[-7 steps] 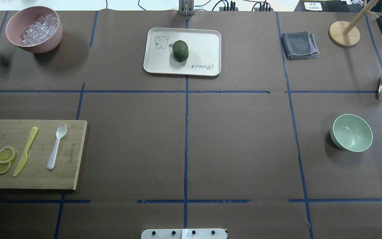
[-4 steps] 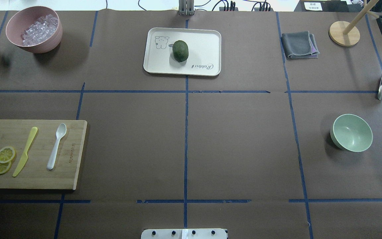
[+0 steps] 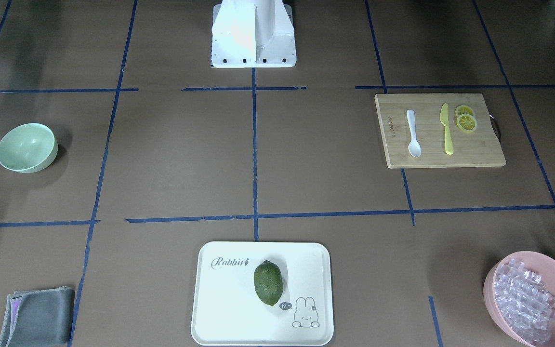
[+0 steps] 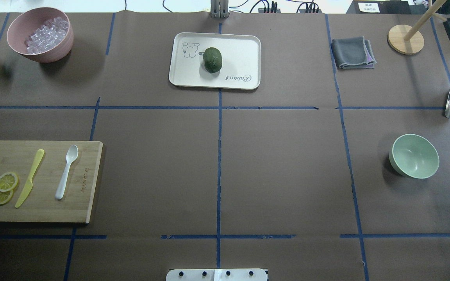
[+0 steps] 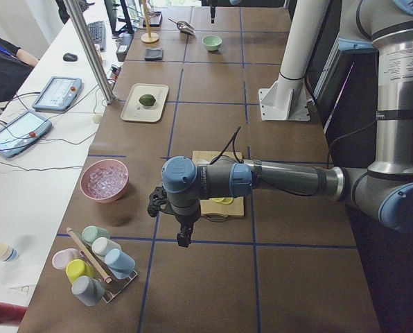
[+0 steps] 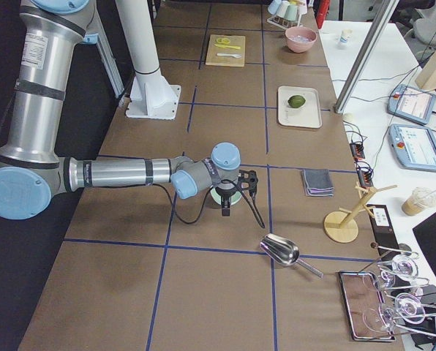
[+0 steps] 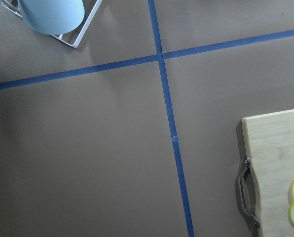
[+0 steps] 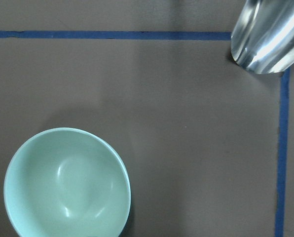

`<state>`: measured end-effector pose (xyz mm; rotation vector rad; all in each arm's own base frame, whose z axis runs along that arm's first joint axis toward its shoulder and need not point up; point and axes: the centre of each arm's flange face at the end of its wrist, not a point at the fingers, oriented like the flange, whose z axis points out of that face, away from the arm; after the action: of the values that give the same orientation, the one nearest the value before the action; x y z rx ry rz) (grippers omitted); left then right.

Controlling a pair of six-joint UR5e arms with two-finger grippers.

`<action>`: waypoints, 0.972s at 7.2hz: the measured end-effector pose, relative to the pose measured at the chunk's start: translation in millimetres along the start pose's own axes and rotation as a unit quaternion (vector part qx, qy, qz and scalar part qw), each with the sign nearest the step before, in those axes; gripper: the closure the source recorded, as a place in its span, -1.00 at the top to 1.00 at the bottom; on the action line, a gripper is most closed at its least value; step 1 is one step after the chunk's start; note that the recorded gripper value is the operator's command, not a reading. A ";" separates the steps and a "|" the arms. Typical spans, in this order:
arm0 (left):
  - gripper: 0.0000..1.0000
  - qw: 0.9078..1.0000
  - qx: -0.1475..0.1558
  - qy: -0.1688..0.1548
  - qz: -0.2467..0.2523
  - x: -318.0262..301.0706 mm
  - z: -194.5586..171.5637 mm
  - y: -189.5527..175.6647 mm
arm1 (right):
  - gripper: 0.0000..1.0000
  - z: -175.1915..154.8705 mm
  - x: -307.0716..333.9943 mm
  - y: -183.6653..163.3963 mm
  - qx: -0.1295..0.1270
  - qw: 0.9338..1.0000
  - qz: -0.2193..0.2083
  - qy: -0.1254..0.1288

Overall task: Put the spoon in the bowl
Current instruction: 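Reach the right gripper down and grasp the rim of the pale green bowl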

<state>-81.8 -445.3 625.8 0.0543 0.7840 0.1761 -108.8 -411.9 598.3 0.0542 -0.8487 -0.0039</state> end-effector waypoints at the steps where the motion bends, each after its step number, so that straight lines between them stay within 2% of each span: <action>1: 1.00 1.000 0.000 0.000 0.000 -0.1 0.2 0.0 | 1.00 20.8 -6.9 2.2 0.007 1.000 0.000 0.001; 2: 1.00 1.000 0.000 0.000 0.000 -0.3 0.4 0.1 | 0.99 38.3 -9.4 5.5 0.009 1.000 -0.006 0.000; 3: 1.00 1.000 -0.001 0.000 -0.001 -0.5 0.7 0.5 | 0.20 48.7 -10.6 8.3 0.008 1.000 -0.012 0.000; 4: 1.00 1.000 -0.001 0.001 -0.001 -0.9 1.2 1.2 | -0.67 53.8 -12.1 9.7 0.007 1.000 -0.015 0.000; 5: 1.00 1.000 -0.001 0.001 -0.001 -1.1 1.3 1.5 | -0.99 55.3 -15.9 8.0 0.009 1.000 -0.019 -0.001; 7: 1.00 1.000 -0.001 0.001 -0.001 -1.0 1.4 1.6 | -1.00 55.5 -23.0 2.6 0.012 1.000 -0.023 -0.003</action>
<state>-81.7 -443.9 627.6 0.0511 0.7861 0.1754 -165.7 -411.3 617.7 0.0968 -0.8542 -0.0378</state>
